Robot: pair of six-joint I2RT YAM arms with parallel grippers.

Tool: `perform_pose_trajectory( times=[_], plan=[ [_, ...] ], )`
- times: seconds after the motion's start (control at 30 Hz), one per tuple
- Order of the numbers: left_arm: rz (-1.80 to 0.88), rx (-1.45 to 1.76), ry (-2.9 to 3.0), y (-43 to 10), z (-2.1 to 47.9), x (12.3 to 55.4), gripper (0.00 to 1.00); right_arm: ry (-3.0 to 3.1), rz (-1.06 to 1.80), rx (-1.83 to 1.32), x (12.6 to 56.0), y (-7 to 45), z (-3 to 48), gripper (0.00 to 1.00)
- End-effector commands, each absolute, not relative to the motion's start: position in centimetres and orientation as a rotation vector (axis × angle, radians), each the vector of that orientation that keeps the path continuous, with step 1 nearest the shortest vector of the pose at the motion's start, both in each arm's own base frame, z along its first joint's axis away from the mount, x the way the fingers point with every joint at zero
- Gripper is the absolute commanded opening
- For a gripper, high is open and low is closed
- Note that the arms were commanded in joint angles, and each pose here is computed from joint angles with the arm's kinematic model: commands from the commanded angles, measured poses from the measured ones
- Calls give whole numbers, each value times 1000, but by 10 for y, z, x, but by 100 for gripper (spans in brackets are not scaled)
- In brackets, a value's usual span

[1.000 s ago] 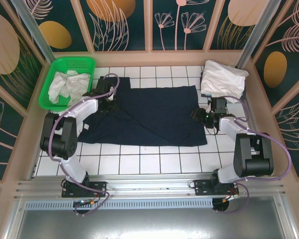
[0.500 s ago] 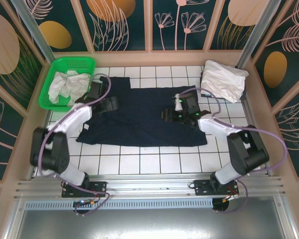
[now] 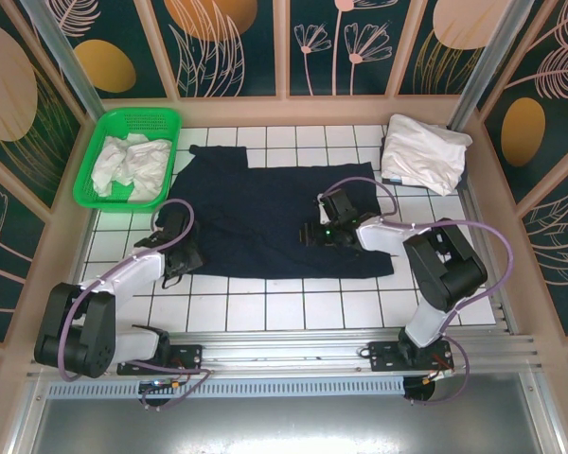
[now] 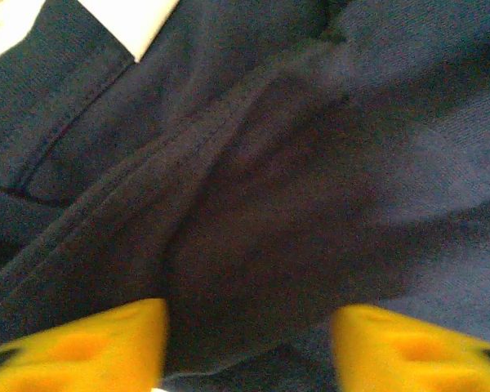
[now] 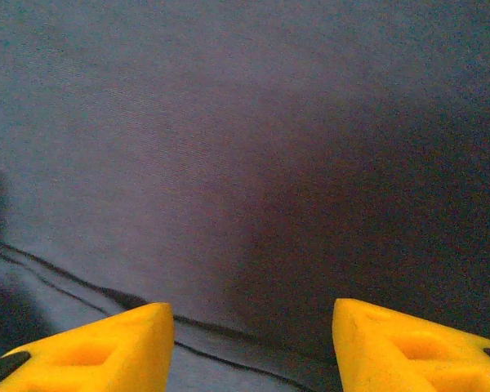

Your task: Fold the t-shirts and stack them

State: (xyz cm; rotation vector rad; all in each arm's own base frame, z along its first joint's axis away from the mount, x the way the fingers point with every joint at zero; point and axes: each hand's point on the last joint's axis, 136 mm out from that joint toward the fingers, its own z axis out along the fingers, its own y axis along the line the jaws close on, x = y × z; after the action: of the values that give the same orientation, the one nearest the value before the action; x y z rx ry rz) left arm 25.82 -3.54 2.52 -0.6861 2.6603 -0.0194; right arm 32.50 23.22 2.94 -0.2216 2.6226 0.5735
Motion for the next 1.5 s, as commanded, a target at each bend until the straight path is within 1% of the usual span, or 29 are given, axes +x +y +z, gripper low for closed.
perform_pose_trajectory(
  times=[0.0,0.03,0.1,0.13,0.17,0.2,0.23,0.27,0.33,0.37,0.4,0.47,0.57,0.63,0.67,0.73,0.87,0.97,1.0,1.03,1.23,1.47],
  plan=[
    [69,-715,2628,-25,40,261,30,2670,530,-85,325,204,14,54],
    [87,-722,2614,-22,44,262,23,2676,532,-66,325,200,13,54],
    [125,-726,2593,-17,50,263,14,2683,541,-53,324,196,10,54],
    [154,-731,2587,-13,51,263,6,2681,537,-51,325,194,11,54],
    [175,-732,2589,-11,52,262,2,2684,529,-47,324,192,9,54],
    [196,-735,2590,-9,52,262,3,2686,522,-40,324,189,8,54],
    [210,-742,2590,-7,52,261,7,2689,522,-38,324,188,7,54],
    [195,-740,2593,-10,51,263,12,2687,529,-36,324,188,8,54],
    [131,-703,2614,-20,47,270,35,2682,545,-40,324,189,8,54],
    [87,-677,2626,-27,45,273,50,2686,548,-40,324,190,8,54],
    [43,-635,2638,-35,42,277,59,2686,549,-40,324,190,7,54],
    [-16,-572,2649,-47,40,283,68,2688,550,-40,324,190,6,54],
    [-67,-504,2671,-57,34,287,68,2696,539,-35,324,188,3,54],
    [-42,-491,2695,-55,27,285,64,2696,532,-29,323,187,3,54],
    [-21,-485,2710,-54,24,282,60,2696,530,-27,323,186,3,54],
    [26,-488,2730,-48,19,277,47,2693,529,-22,323,185,4,54],
    [42,-489,2742,-45,16,269,30,2696,516,-17,324,181,3,54],
    [62,-510,2728,-42,21,268,7,2696,505,-11,325,177,5,54],
    [69,-515,2723,-41,24,268,2,2695,502,-11,325,176,5,54],
    [78,-524,2715,-39,27,269,0,2695,496,-7,325,175,5,54],
    [101,-579,2650,-31,51,270,0,2695,480,10,325,167,4,54],
    [167,-690,2577,-14,82,256,0,2694,478,16,325,165,3,54]
  ],
)
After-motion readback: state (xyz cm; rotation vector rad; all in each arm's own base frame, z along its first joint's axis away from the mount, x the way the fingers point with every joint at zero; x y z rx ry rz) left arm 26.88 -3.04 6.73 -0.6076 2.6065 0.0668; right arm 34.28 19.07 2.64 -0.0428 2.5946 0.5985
